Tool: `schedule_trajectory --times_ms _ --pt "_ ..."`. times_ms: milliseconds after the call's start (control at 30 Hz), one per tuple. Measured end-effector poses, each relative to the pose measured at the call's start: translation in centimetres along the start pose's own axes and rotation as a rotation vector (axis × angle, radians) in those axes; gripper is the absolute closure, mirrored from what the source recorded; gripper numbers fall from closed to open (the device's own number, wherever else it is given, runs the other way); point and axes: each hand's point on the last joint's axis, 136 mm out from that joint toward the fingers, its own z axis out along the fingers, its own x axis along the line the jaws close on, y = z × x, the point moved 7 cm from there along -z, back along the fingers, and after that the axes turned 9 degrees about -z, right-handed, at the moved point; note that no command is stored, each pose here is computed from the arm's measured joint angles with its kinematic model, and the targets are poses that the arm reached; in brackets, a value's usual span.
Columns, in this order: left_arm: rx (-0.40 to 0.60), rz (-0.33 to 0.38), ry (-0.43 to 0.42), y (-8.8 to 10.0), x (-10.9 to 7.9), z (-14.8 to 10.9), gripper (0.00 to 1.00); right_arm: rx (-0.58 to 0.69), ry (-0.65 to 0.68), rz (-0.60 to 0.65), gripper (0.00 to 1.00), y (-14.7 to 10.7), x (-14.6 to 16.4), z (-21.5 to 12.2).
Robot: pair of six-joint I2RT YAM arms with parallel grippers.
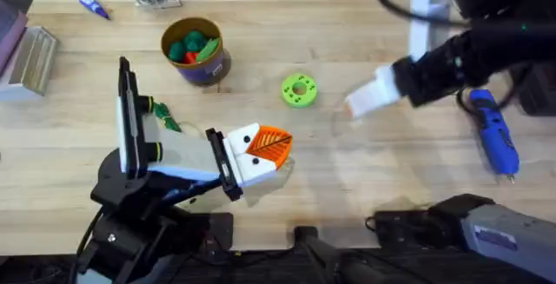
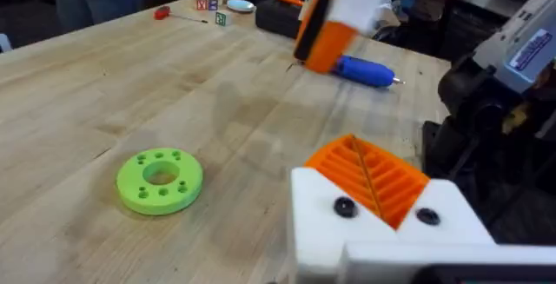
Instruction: Pick up the gripper from the table and insert it into the empty holder that is missing its gripper. Then pick up a screw, insert it into the mounting hole, and use the screwdriver to tighten it. Finally, clean up the table by picking up the vegetable and placing it into the bucket.
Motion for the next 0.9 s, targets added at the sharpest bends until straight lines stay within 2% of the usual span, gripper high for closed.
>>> schedule_trajectory --times_ms 100,200,367,500,733,900 --pt "0.000 0.000 0.000 0.0 0.0 0.0 0.993 0.027 -0.149 0.178 0.106 -0.1 -5.5 0.3" --pt "0.000 0.000 0.000 0.0 0.0 0.0 0.993 0.050 -0.323 0.331 0.105 -1.3 -11.0 -0.3" --pt "0.000 0.000 0.000 0.0 0.0 0.0 0.993 0.084 -0.545 0.505 0.105 -4.6 -17.0 -2.6" --pt "0.000 0.000 0.000 0.0 0.0 0.0 0.993 0.141 -0.609 0.519 0.105 -7.3 -19.2 -4.2" --pt "0.000 0.000 0.000 0.0 0.0 0.0 0.993 0.211 -0.649 0.515 0.105 -11.4 -21.7 -6.3" --pt "0.000 0.000 0.000 0.0 0.0 0.0 0.993 0.184 -0.667 0.499 0.103 -12.9 -23.5 -7.1"
